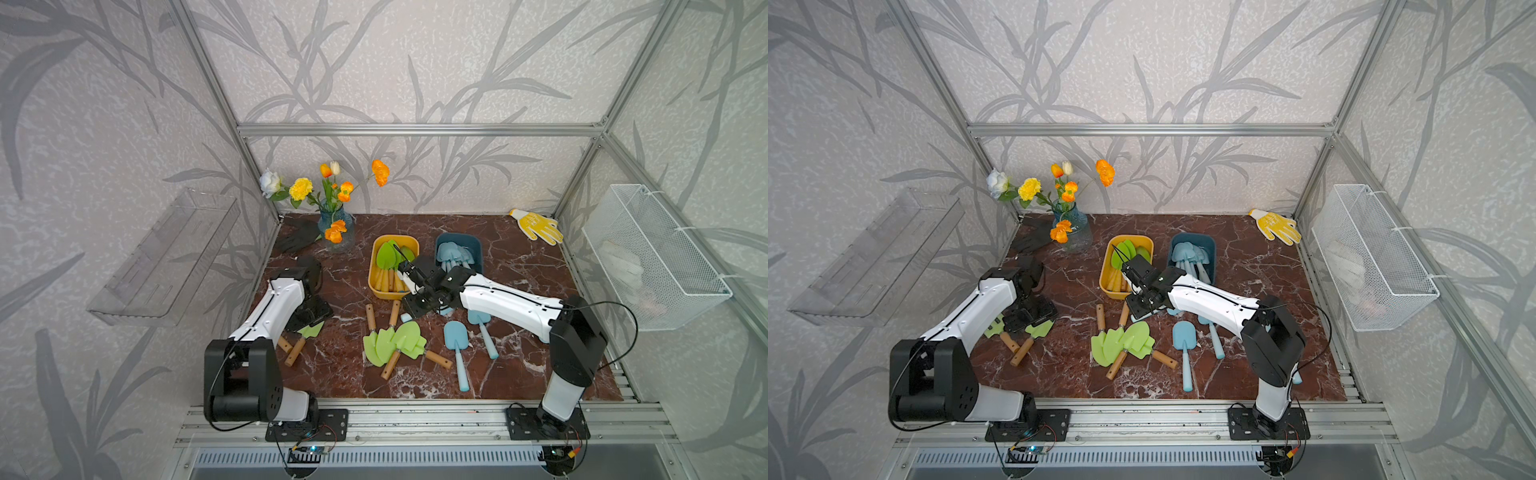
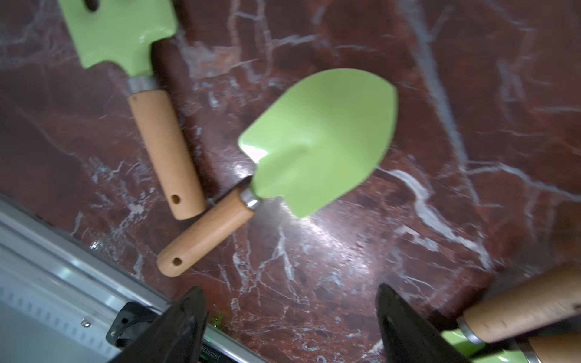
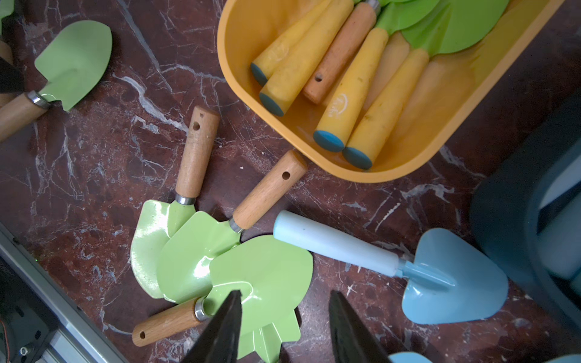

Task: Sort the small shovels by color and place them into the storage box
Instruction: Pick up the shovel from the center of the board, then place the shovel in the storage box, then move the shovel to the center of the board.

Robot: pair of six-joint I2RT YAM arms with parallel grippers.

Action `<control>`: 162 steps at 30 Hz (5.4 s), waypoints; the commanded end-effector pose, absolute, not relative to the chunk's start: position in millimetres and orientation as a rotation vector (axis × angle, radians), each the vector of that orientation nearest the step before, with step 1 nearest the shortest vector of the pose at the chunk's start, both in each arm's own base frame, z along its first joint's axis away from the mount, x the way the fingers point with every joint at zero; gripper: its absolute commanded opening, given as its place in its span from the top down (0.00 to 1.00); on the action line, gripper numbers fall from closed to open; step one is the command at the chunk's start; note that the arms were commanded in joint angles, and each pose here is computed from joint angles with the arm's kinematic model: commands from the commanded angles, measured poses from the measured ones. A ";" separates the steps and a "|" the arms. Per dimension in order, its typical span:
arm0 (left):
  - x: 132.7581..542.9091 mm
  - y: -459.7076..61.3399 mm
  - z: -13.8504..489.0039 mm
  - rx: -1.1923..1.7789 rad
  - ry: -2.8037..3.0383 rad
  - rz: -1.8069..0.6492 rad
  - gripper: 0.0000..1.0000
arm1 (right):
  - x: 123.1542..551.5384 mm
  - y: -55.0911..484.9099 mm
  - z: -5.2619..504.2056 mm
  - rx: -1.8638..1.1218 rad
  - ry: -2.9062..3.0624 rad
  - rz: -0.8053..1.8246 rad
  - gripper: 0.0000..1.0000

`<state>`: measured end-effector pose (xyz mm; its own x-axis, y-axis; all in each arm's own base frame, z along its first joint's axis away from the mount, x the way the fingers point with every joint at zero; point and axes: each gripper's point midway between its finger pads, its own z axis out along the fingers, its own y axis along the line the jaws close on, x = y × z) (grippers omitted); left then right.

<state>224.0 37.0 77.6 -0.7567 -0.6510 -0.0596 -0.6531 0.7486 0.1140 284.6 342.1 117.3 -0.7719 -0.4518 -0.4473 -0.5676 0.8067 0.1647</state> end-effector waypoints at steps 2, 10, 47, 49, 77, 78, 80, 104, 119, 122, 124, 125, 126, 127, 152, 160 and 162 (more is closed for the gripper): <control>215.5 42.2 63.1 -1.124 3.010 0.226 0.15 | 281.1 342.5 136.0 -0.766 2.552 0.460 0.53; 241.1 37.7 43.5 -1.123 3.059 0.172 0.19 | 278.8 338.3 131.6 -0.787 2.559 0.438 0.53; 204.9 -22.1 11.4 -0.953 3.239 0.179 0.31 | 281.6 336.6 122.4 -0.800 2.557 0.403 0.54; 198.4 -18.4 13.4 -0.953 3.231 0.208 0.31 | 281.3 337.0 120.2 -0.797 2.562 0.408 0.54; 343.1 -93.6 152.3 -0.548 2.945 -0.252 1.00 | 307.8 287.5 194.8 -0.597 2.452 0.341 0.55; 353.6 -102.8 152.7 -0.524 2.947 -0.272 1.00 | 311.1 278.0 199.8 -0.566 2.442 0.325 0.55; 371.4 -121.8 149.1 -0.482 2.955 -0.304 1.00 | 313.7 260.7 206.0 -0.523 2.429 0.292 0.55; 423.4 -257.5 54.2 -0.155 3.155 -0.350 0.77 | 267.5 150.6 196.6 -0.212 2.448 0.156 0.55; 395.6 -242.6 129.3 -0.245 2.961 -0.361 0.31 | 242.5 123.1 129.8 -0.065 2.660 0.051 0.47; 386.2 -233.6 126.6 -0.304 2.932 -0.355 0.31 | 238.3 120.5 113.4 -0.013 2.711 0.069 0.47; 380.8 -228.5 122.7 -0.323 2.931 -0.342 0.31 | 235.2 110.7 103.5 0.080 2.749 0.071 0.46; 377.8 -226.8 120.8 -0.331 2.935 -0.336 0.31 | 233.2 103.0 98.8 0.145 2.768 0.070 0.47; 375.4 -225.7 118.6 -0.333 2.942 -0.332 0.31 | 231.2 97.1 95.4 0.202 2.780 0.077 0.47; 373.6 -224.8 117.2 -0.339 2.946 -0.333 0.31 | 229.6 93.0 92.1 0.239 2.789 0.094 0.47; 359.5 -227.9 103.6 -0.344 2.986 -0.389 0.31 | 163.5 -104.8 73.3 1.542 2.491 -0.227 0.44; 347.3 -223.1 98.5 -0.327 3.008 -0.396 0.31 | 162.6 -126.4 53.7 1.684 2.431 -0.243 0.47; 344.0 -219.3 97.9 -0.329 3.009 -0.385 0.31 | 165.1 -122.2 44.9 1.702 2.448 -0.202 0.48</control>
